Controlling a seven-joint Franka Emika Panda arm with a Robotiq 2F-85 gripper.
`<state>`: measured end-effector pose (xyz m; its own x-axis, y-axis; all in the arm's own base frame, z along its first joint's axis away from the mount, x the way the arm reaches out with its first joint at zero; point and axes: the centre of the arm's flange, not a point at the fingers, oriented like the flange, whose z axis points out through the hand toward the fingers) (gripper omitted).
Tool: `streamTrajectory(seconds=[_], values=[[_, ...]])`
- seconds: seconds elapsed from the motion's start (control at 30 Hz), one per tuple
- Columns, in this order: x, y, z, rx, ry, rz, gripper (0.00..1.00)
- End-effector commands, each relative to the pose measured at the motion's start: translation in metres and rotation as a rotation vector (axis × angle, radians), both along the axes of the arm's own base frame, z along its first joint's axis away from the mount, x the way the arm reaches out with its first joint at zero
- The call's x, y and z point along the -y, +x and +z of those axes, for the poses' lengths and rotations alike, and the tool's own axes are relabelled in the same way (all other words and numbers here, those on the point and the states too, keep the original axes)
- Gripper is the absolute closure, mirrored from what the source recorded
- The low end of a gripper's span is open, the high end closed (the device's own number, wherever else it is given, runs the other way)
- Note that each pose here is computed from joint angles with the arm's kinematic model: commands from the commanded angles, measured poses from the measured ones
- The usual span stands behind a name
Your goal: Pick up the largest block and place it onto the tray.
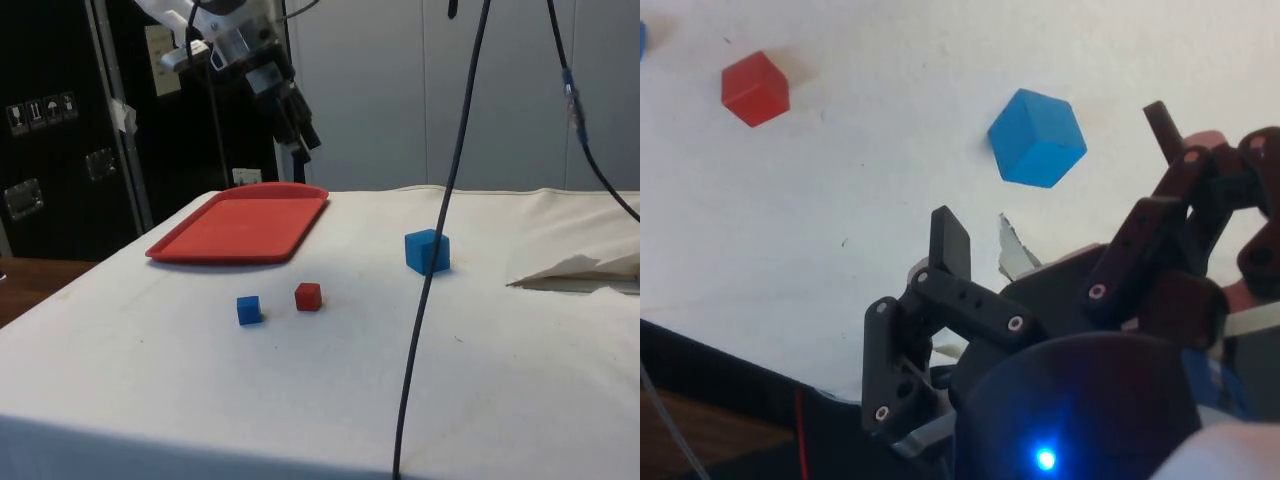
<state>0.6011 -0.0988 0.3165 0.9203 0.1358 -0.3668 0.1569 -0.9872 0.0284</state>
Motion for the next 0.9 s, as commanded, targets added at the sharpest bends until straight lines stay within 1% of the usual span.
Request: streamTrajectory(seconds=[0.0, 0.2, 0.23, 0.27, 0.3, 0.53, 0.57, 0.6, 0.7, 0.83, 0.87], values=[[0.001, -0.007, 0.002, 0.023, -0.006, 0.005, 0.00], [0.002, -0.009, 0.007, 0.049, 0.000, 0.003, 0.00], [0.002, -0.004, 0.004, 0.030, 0.008, -0.002, 0.00], [0.002, -0.010, 0.008, 0.052, 0.000, 0.004, 0.00], [0.003, -0.011, 0.010, 0.059, 0.001, 0.003, 0.00], [0.006, -0.018, 0.022, 0.080, 0.005, 0.002, 0.00], [0.004, -0.011, 0.016, 0.058, 0.015, 0.000, 0.00], [0.006, -0.018, 0.022, 0.080, 0.005, 0.002, 0.00], [0.007, -0.021, 0.026, 0.090, 0.007, 0.004, 0.00], [0.009, -0.029, 0.020, 0.091, 0.009, 0.003, 0.00], [0.008, -0.022, 0.022, 0.076, 0.020, 0.000, 0.00]])
